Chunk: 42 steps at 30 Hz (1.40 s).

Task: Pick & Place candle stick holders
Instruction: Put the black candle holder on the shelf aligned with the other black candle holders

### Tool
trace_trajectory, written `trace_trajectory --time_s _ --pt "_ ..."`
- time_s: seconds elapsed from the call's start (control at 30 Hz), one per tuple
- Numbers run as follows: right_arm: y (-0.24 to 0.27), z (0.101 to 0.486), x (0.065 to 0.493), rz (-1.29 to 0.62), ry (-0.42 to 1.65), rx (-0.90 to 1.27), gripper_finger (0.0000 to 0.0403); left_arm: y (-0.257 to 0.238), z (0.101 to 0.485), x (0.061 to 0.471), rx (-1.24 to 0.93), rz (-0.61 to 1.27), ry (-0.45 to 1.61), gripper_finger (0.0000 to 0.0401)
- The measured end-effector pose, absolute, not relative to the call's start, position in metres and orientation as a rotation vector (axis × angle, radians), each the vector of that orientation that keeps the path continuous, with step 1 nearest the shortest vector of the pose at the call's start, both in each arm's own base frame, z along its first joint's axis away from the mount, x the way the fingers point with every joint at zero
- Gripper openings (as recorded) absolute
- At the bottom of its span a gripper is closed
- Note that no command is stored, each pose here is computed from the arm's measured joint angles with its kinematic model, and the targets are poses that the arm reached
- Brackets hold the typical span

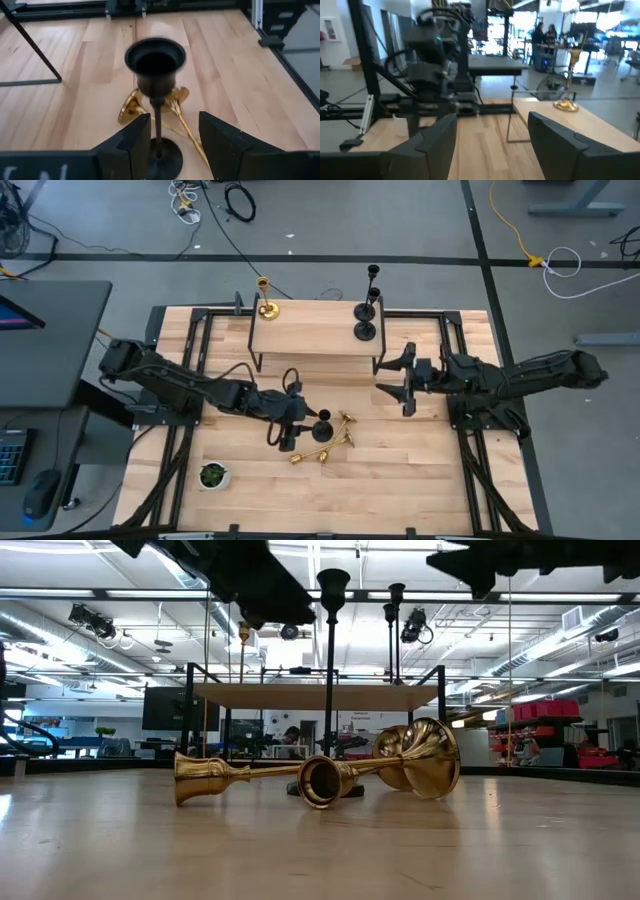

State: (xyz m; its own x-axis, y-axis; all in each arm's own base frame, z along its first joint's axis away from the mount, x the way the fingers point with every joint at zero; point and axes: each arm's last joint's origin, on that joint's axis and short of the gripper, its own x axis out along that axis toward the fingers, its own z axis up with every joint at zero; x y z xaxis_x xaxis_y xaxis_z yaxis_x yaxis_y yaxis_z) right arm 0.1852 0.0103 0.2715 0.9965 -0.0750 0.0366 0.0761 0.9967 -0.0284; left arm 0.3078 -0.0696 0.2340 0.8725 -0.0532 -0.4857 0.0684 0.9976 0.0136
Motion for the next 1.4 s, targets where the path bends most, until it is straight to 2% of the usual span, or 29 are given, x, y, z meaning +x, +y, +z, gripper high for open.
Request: trace_trajectory --time_s 0.33,0.63,0.83,1.1,1.4 --pt "0.024 0.278 0.183 -0.051 -0.101 -0.068 0.0245 -0.075 0.203 0.331 0.029 -0.067 0.492 0.017" --pt "0.024 0.277 0.183 -0.109 -0.086 -0.07 0.0245 -0.075 0.194 0.34 0.03 -0.083 0.465 0.0166" --pt "0.024 0.277 0.183 -0.11 -0.085 -0.071 0.0245 -0.071 0.193 0.34 0.029 -0.068 0.471 0.0118" --pt "0.024 0.277 0.183 -0.11 -0.084 -0.069 0.0245 -0.069 0.193 0.341 0.025 -0.064 0.473 0.0015" --pt "0.024 0.268 0.184 -0.106 -0.002 -0.059 0.0245 -0.066 0.204 0.335 0.015 -0.055 0.477 0.0012"
